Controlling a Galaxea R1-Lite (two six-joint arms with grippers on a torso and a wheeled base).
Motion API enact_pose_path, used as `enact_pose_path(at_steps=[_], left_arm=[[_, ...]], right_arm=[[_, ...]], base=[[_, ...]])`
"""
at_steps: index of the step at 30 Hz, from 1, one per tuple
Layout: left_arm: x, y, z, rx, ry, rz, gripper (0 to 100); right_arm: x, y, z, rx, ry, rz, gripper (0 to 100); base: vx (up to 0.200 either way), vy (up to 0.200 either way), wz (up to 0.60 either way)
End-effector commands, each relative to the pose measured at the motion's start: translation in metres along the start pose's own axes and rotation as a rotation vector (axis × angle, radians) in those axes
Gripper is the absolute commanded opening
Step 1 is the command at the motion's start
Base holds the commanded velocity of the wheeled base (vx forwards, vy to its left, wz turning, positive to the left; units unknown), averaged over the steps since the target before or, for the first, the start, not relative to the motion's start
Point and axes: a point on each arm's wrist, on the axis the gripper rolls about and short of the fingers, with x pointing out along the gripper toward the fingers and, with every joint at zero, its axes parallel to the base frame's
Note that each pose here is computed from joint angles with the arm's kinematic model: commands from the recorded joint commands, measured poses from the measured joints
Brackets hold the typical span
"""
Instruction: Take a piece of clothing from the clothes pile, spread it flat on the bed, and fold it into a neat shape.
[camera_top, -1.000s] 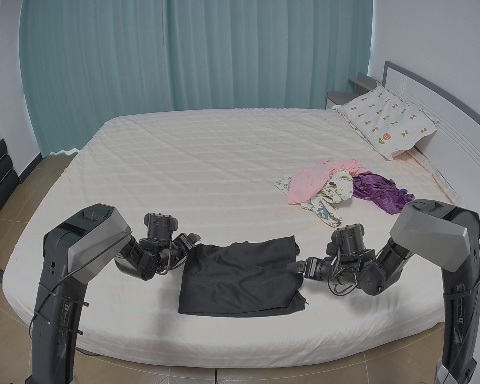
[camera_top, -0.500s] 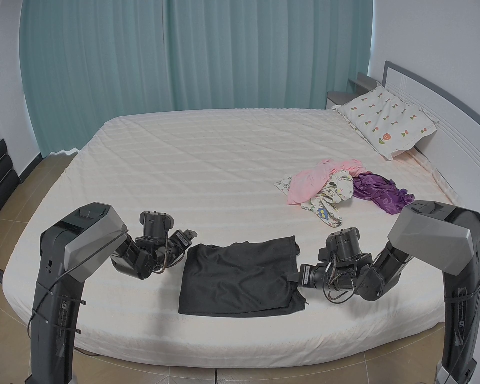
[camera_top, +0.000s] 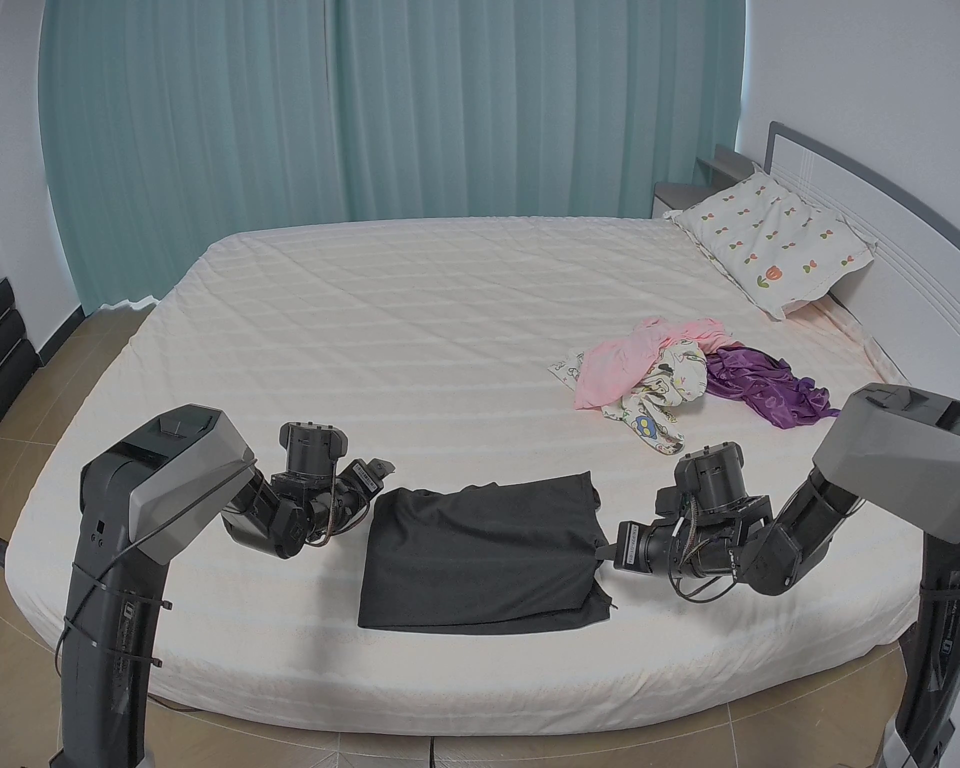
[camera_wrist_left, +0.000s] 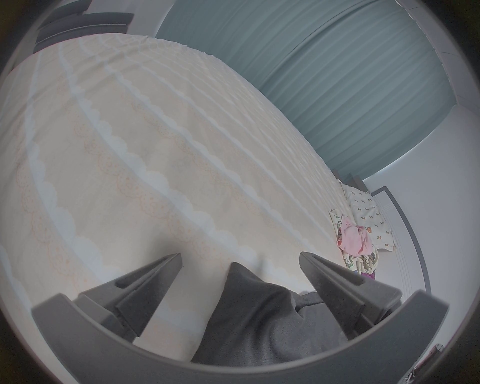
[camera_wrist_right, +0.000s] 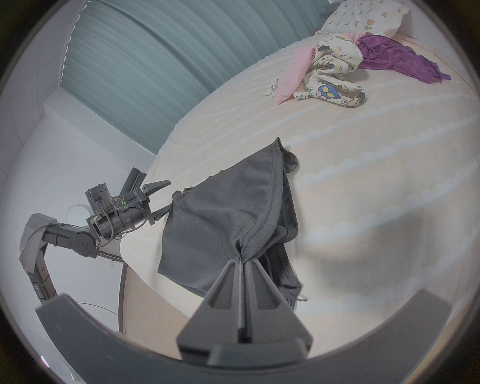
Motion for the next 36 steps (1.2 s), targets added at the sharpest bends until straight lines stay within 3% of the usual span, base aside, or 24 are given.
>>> enact_pose_path(at_steps=[1,8,13,14,22,27,31,36], left_arm=[[0.0,0.0,0.0,0.0,0.001,0.0,100],[0.0,0.0,0.0,0.003,0.0,-0.001,100],[0.0,-0.001,0.001,0.003,-0.001,-0.002,100],[0.0,-0.001,0.001,0.003,0.0,-0.001,100],[0.0,-0.001,0.001,0.005,0.0,-0.001,100],[0.0,0.0,0.0,0.005,0.001,0.0,100],[0.0,0.0,0.0,0.005,0.0,-0.001,100],[-0.001,0.0,-0.001,0.007,0.006,0.0,100]], right_arm=[[-0.024,0.019,0.015,-0.003,-0.003,0.028,0],[-0.035,0.025,0.029,0.014,0.022,0.004,0],[-0.034,0.026,0.029,0.025,0.106,-0.047,0],[-0.032,0.025,0.03,0.029,0.115,-0.058,100],[-0.026,0.017,0.025,0.031,0.174,-0.105,100],[-0.012,0.012,0.031,0.041,0.161,-0.112,100],[0.029,0.0,0.037,0.061,0.084,-0.202,100],[0.061,-0.006,0.043,0.114,-0.009,-0.215,100]], base=[[0.0,0.0,0.0],[0.0,0.0,0.0],[0.0,0.0,0.0],[0.0,0.0,0.0],[0.0,0.0,0.0],[0.0,0.0,0.0],[0.0,0.0,0.0],[0.0,0.0,0.0]])
